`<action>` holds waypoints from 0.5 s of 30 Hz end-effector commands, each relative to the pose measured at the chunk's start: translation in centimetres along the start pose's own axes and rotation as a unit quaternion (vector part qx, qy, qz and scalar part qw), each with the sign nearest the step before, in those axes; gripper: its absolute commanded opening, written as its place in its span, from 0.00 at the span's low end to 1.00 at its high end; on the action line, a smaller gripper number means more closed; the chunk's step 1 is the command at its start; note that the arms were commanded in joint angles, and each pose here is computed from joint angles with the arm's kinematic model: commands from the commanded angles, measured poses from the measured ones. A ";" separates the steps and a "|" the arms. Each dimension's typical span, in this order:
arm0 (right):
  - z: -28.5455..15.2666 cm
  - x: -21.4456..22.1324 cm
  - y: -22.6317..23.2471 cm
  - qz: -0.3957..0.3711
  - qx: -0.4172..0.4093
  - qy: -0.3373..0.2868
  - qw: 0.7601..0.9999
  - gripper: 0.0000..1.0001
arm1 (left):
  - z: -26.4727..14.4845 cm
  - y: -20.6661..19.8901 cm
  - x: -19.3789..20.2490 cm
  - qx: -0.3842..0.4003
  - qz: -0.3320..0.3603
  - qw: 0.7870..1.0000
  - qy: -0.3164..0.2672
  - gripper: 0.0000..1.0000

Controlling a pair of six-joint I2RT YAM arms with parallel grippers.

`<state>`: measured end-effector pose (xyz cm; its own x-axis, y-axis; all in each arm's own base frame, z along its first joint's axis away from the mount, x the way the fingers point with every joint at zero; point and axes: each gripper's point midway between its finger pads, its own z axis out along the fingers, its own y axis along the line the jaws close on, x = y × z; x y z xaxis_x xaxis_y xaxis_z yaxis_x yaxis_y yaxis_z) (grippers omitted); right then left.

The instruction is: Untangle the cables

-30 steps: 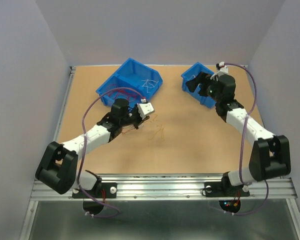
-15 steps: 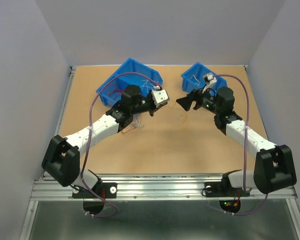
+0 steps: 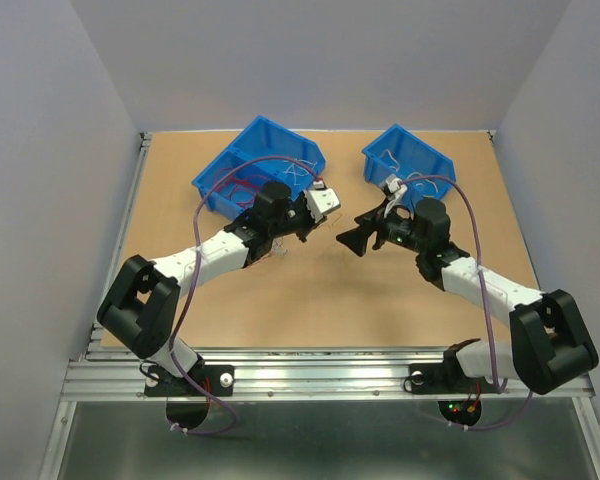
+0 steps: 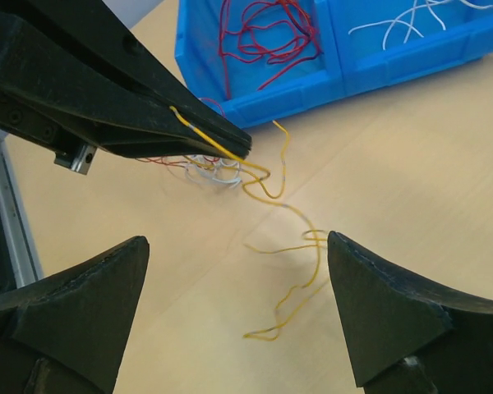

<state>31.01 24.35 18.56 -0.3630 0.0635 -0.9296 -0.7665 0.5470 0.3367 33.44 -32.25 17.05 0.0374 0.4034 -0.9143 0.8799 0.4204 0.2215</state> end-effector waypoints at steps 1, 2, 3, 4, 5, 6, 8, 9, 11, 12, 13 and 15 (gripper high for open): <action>-0.8 -0.3 -0.3 -0.038 0.017 -0.017 0.999 0.93 | 0.2 0.7 -0.7 -0.014 0.013 1.000 -0.007 0.02; -0.8 -0.1 -0.2 -0.046 0.012 -0.015 0.999 0.93 | 0.4 0.6 -0.8 -0.008 0.010 1.000 -0.004 0.02; -0.8 -0.1 0.0 -0.049 0.010 -0.015 0.999 0.92 | 0.5 0.5 -0.7 -0.004 0.008 1.000 -0.002 0.02; -0.7 -0.2 -0.1 -0.052 0.011 -0.015 0.998 0.92 | 0.6 0.3 -0.5 -0.001 0.006 1.000 0.000 0.02; -0.5 -0.1 -0.4 -0.057 0.016 -0.016 0.998 0.90 | 0.8 0.1 -0.4 0.008 0.004 1.000 0.003 0.02; -0.3 0.0 -0.4 -0.060 0.015 -0.015 0.998 0.90 | 0.9 0.0 -0.3 0.012 0.002 1.000 0.005 0.02; 0.1 0.3 -0.7 -0.072 0.018 -0.014 0.997 0.89 | 0.9 -0.4 -0.2 0.021 0.001 1.000 0.004 0.02; 0.2 0.3 -0.8 -0.076 0.021 -0.016 0.997 0.89 | 0.8 -0.4 -0.4 0.022 0.002 1.000 0.003 0.02; 0.5 -0.1 -1.1 -0.083 0.027 -0.027 0.996 0.87 | 0.7 -0.6 -0.5 0.026 0.002 1.000 0.002 0.02; 0.6 0.2 -1.2 -0.085 0.029 -0.027 0.996 0.86 | 0.7 -0.7 -0.4 0.030 0.002 1.000 0.002 0.02; 0.7 0.4 -1.2 -0.089 0.027 -0.027 0.995 0.85 | 0.6 -0.7 -0.6 0.030 0.003 1.000 0.001 0.02; 0.9 0.3 -1.4 -0.092 0.026 -0.031 0.995 0.83 | 0.5 -0.9 -0.8 0.036 0.003 0.999 -0.002 0.02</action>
<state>31.78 24.31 17.08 -0.2764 0.0016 -0.9610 -0.7772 0.5878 0.2245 32.79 -32.22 14.03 -0.0272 0.4554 -0.8899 0.9052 0.3889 0.1713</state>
